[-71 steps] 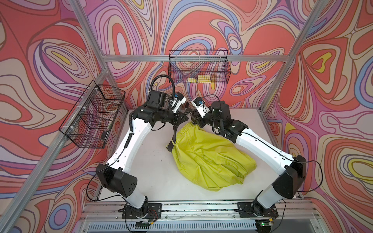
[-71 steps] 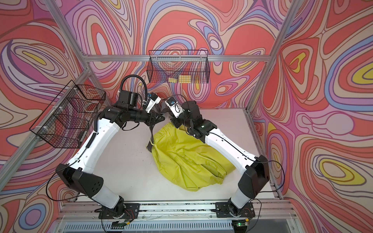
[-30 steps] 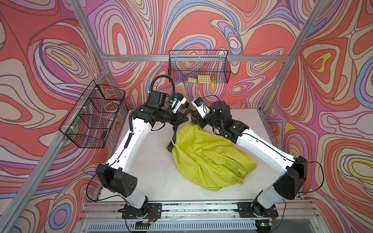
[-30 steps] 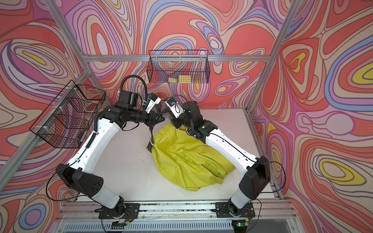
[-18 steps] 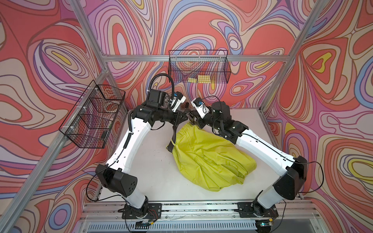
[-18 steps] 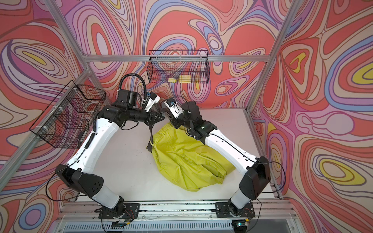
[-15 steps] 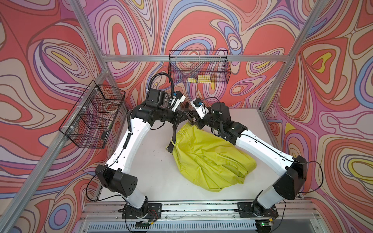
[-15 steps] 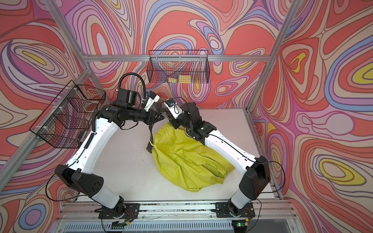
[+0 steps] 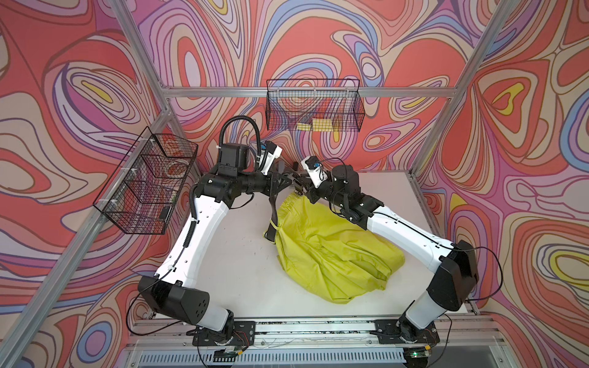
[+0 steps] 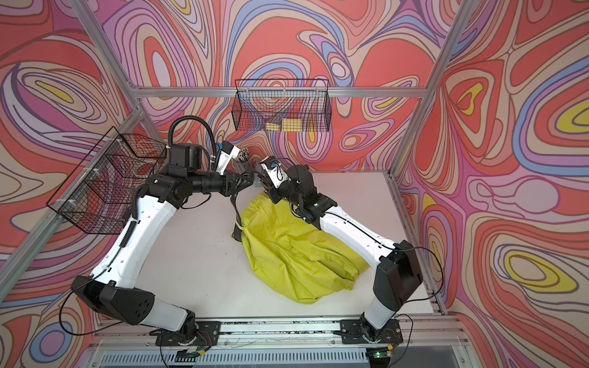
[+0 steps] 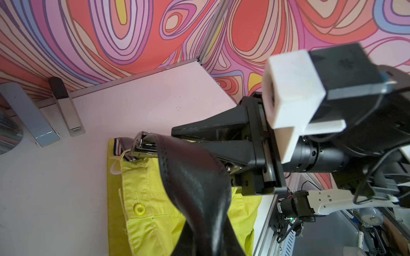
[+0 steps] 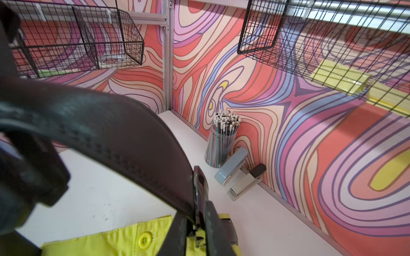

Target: Remove the belt from the trousers

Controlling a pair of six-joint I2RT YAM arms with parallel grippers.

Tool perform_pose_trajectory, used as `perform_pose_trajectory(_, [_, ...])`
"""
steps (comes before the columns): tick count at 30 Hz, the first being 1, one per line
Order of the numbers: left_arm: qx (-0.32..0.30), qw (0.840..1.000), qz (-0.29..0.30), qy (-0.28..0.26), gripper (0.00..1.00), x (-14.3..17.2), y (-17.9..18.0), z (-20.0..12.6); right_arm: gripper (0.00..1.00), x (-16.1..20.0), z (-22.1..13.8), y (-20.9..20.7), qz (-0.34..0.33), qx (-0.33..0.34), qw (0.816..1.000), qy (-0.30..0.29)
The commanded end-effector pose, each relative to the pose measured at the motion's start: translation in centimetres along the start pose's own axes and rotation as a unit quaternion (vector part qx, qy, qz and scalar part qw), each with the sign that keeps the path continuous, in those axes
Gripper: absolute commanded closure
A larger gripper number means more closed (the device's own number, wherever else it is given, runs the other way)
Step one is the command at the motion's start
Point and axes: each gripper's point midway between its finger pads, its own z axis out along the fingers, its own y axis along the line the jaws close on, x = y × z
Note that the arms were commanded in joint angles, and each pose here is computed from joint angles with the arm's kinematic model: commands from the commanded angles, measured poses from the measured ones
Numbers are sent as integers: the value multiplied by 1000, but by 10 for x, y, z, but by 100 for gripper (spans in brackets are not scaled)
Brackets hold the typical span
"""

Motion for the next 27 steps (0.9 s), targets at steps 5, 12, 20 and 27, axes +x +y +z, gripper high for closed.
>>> perform_pose_trajectory(5, [133,970,141,-145,100,-66,-101,-69,81,133,15,-26,41,37,981,185])
perform_pose_trajectory(12, [125,974,133,-137,100,-63,-95,-66,93,144,18,-26,47,36,980,192])
perform_pose_trajectory(20, [91,983,118,-108,100,-48,-63,-44,100,116,-1,-18,45,16,985,165])
perform_pose_trajectory(27, [5,982,173,-69,58,0,-3,-9,100,87,-41,-36,23,103,972,209])
